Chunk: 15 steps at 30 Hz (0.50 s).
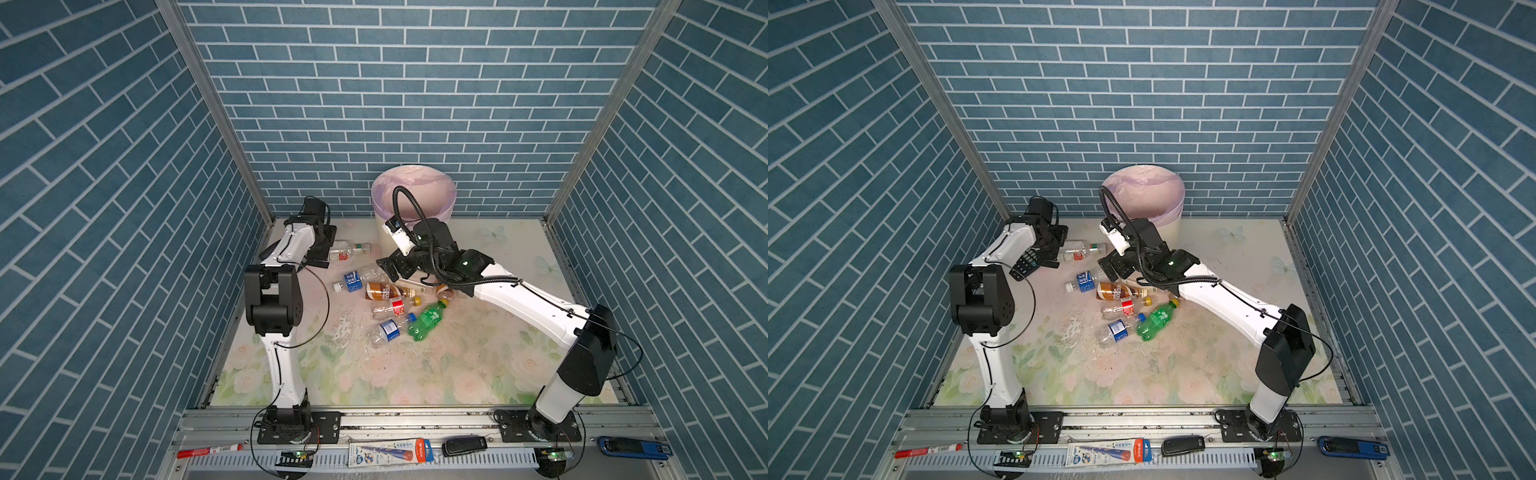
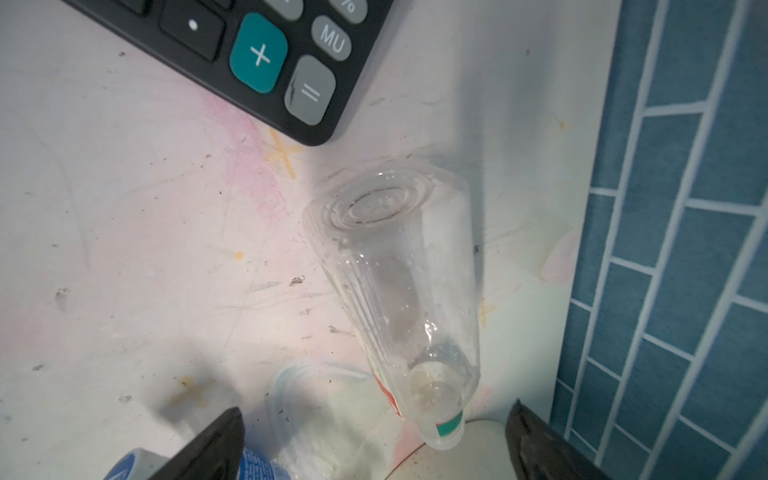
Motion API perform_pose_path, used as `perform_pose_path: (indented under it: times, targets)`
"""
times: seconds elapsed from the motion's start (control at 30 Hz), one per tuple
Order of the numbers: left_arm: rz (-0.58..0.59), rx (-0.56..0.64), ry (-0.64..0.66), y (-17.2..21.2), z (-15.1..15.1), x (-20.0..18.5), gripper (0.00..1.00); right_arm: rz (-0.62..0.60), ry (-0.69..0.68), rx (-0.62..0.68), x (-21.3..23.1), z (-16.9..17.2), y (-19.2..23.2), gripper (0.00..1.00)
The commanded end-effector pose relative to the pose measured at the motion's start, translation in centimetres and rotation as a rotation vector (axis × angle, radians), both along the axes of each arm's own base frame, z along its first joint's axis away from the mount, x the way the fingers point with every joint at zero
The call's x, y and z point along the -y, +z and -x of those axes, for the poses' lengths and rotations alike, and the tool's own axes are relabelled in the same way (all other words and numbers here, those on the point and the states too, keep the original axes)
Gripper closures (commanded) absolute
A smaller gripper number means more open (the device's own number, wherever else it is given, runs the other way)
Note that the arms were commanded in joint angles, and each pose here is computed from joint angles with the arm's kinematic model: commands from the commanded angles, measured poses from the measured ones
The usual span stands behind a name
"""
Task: Throw the plastic bottles in the bin
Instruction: 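Move the left gripper to the clear bottle while the right gripper lowers, then lower the left gripper onto the clear green-label bottle and close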
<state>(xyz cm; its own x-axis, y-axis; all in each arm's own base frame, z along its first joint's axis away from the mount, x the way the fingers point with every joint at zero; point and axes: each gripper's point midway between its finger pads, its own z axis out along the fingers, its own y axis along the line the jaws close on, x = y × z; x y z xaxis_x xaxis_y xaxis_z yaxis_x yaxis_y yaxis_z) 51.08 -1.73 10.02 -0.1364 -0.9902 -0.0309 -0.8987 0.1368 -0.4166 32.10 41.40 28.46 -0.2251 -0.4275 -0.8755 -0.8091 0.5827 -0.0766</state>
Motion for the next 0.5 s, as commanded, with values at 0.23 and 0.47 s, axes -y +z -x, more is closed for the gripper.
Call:
perform_pose_path:
  times: [0.23, 0.47]
  targets:
    - [0.013, -0.021, 0.047, -1.0, -1.5, -0.4, 0.01, 0.061, 0.034, 0.081, -1.9, -0.5, -0.3, 0.01]
    - [0.037, -0.057, 0.059, -3.0, -2.2, -0.1, 0.01, 0.068, 0.024, 0.096, -1.9, -0.9, -0.9, 0.01]
